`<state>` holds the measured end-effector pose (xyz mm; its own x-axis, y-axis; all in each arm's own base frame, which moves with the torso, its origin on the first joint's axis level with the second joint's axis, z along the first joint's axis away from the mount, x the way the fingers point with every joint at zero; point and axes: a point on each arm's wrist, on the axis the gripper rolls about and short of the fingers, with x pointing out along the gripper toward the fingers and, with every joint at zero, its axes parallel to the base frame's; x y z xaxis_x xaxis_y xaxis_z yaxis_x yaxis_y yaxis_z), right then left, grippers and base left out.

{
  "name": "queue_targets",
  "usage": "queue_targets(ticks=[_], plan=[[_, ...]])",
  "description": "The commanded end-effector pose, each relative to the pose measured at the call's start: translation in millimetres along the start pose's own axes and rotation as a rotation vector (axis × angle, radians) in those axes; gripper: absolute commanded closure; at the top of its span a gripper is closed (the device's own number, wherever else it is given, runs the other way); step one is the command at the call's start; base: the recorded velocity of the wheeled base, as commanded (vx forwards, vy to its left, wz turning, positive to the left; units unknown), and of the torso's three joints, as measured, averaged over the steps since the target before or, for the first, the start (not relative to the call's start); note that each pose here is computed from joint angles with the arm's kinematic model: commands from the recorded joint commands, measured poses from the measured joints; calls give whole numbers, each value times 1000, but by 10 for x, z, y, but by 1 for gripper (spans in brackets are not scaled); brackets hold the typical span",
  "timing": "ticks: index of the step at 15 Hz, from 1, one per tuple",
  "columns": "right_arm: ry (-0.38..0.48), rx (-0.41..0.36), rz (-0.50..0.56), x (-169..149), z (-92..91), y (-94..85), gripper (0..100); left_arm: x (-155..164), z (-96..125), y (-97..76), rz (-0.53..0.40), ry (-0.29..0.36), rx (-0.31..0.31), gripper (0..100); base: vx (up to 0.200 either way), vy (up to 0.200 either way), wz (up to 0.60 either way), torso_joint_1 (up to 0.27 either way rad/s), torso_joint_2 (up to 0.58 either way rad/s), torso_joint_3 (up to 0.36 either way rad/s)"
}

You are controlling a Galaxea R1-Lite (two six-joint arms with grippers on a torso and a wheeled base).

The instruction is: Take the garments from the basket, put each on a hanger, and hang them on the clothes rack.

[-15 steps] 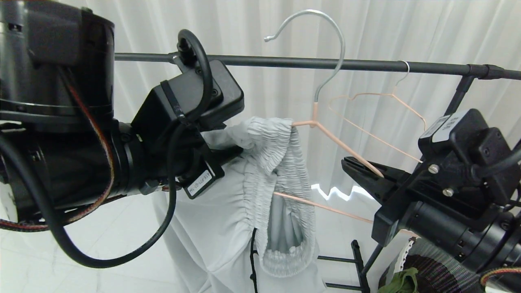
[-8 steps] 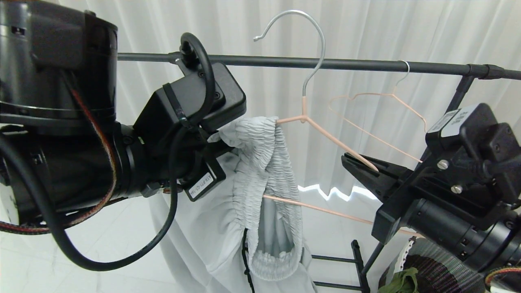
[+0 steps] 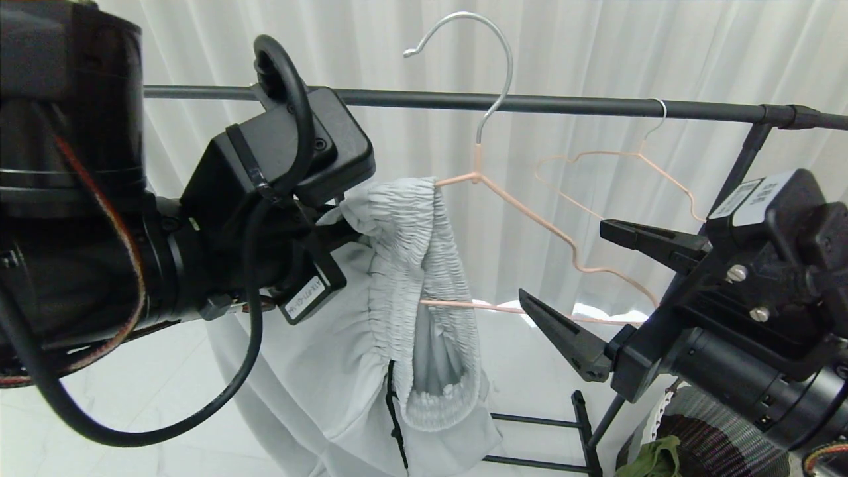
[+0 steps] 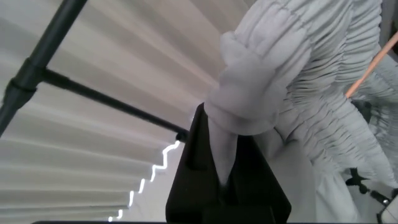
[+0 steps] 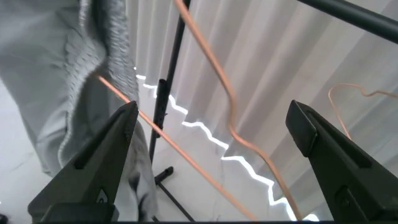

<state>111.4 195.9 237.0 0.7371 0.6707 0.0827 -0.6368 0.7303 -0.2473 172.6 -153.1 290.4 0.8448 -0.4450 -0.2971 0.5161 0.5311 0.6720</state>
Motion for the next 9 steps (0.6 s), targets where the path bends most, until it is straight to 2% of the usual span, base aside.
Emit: queue_targets(ticks=[1,4,5,7,9], plan=[[-3,0,-3,-9,9,-7,0,-167,-58,23,53,18,-2,100,0,0,0,0,0,0],[0,-2,1,-13,-3,-4,0,-335,-207,1,181,130,-11,100,0,0,0,0,0,0],[0,-2,8,-7,-5,4,0,-378,-214,19,218,133,-23,100,0,0,0,0,0,0],[1,9,62,-34,0,119,0,-355,-211,21,299,84,-61,100,0,0,0,0,0,0],[20,73,151,-57,-17,340,0,-307,-221,-3,355,16,-96,100,0,0,0,0,0,0]])
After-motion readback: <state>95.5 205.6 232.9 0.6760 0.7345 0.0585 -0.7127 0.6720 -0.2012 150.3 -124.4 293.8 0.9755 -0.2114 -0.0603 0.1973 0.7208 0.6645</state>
